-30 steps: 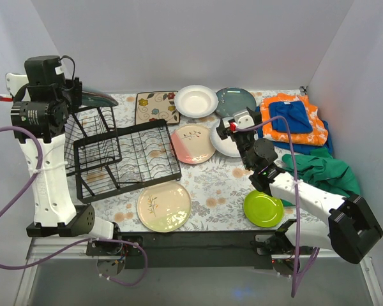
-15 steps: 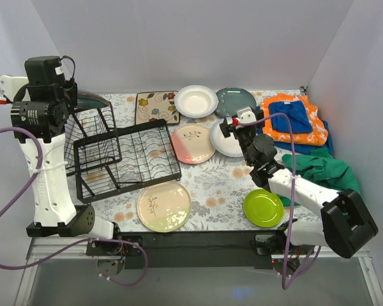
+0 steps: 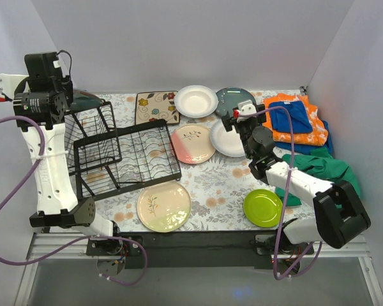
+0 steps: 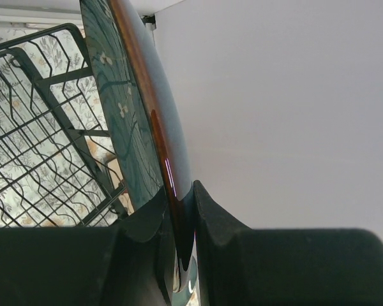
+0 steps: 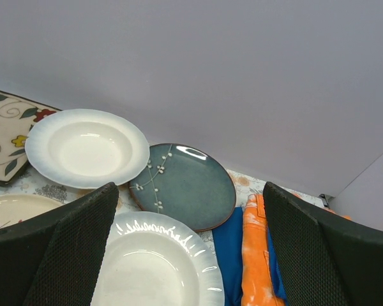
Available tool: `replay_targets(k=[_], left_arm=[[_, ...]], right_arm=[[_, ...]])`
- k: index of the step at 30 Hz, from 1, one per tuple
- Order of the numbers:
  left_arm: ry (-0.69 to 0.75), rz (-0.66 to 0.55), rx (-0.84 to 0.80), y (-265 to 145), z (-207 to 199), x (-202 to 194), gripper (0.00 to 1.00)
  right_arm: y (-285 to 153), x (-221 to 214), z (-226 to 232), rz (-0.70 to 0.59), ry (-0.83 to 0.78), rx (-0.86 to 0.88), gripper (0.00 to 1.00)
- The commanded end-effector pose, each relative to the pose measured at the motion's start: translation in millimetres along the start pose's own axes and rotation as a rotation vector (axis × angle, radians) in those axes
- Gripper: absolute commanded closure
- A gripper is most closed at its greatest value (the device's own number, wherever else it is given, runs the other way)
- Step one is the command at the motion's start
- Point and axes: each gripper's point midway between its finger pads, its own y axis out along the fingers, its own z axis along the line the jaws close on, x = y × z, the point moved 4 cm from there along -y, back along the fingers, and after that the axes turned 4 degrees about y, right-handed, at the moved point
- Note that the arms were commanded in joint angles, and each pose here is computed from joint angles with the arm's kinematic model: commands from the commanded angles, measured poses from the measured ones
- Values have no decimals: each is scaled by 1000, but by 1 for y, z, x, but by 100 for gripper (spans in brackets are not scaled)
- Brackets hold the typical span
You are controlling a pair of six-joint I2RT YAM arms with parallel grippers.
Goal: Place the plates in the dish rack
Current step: Move the dish rack
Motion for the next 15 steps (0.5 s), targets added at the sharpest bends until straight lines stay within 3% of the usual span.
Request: replay_targets(k=[1, 15], left_arm=[[-683, -38, -138, -10, -50, 33, 100], [-725, -51, -78, -2, -38, 30, 100]], right_arm=[[15, 19, -9, -52, 46, -39, 2], [37, 5, -24, -24, 54, -46, 2]])
